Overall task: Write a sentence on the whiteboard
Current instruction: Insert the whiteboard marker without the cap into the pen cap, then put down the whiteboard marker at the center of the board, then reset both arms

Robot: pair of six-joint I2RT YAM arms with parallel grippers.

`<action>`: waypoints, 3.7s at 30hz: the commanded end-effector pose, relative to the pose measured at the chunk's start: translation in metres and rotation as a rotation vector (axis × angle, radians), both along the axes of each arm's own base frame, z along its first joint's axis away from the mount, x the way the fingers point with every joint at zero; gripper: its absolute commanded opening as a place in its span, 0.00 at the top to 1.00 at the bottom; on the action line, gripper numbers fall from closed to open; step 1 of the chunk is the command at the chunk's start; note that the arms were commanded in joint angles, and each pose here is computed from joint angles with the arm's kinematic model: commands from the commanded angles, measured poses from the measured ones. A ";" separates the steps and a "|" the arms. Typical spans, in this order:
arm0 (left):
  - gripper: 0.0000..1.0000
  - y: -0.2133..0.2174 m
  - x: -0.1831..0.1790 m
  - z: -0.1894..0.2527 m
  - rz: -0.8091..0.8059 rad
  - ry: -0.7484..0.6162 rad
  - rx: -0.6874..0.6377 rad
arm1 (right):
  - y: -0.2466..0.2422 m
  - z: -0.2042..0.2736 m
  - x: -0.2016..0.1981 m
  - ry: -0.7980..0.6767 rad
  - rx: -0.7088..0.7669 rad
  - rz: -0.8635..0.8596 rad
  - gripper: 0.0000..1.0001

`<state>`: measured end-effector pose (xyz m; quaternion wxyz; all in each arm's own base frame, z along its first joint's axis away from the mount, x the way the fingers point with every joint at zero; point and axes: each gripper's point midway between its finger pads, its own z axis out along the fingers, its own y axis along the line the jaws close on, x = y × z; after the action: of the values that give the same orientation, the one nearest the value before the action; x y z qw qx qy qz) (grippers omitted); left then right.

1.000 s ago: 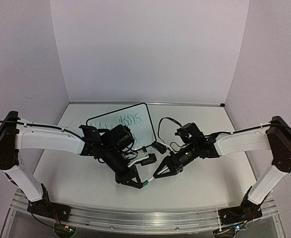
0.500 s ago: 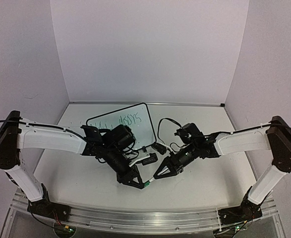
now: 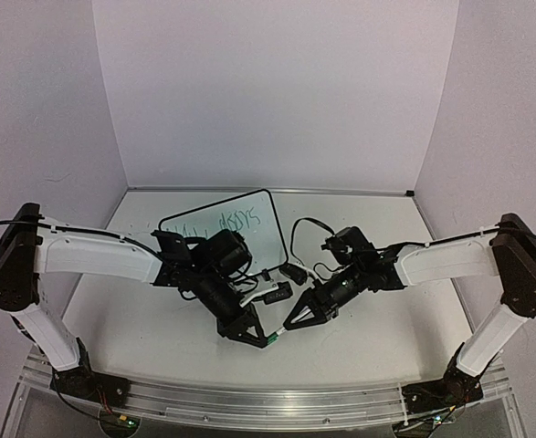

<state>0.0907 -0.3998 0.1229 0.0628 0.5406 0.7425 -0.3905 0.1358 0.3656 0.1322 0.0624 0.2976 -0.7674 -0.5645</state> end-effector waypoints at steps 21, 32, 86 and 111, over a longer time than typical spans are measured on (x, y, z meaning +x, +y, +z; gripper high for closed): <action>0.58 0.001 0.082 0.057 0.275 -0.205 -0.204 | -0.041 0.014 0.095 -0.240 -0.102 -0.357 1.00; 0.27 0.063 0.147 0.050 0.673 -0.284 -0.103 | -0.095 -0.025 0.187 -0.361 -0.347 -0.706 1.00; 0.02 0.448 0.286 0.060 1.926 -0.747 -0.039 | -0.360 0.094 0.254 -0.913 -0.593 -1.490 0.08; 0.01 0.465 0.261 -0.008 1.964 -0.787 0.108 | -0.414 0.000 0.209 -1.041 -0.809 -1.701 0.09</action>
<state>0.3414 0.0622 0.0960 0.5389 -0.2005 0.8154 0.0663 0.3392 -0.0430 0.1112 -0.5540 -0.1586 -0.8147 0.0649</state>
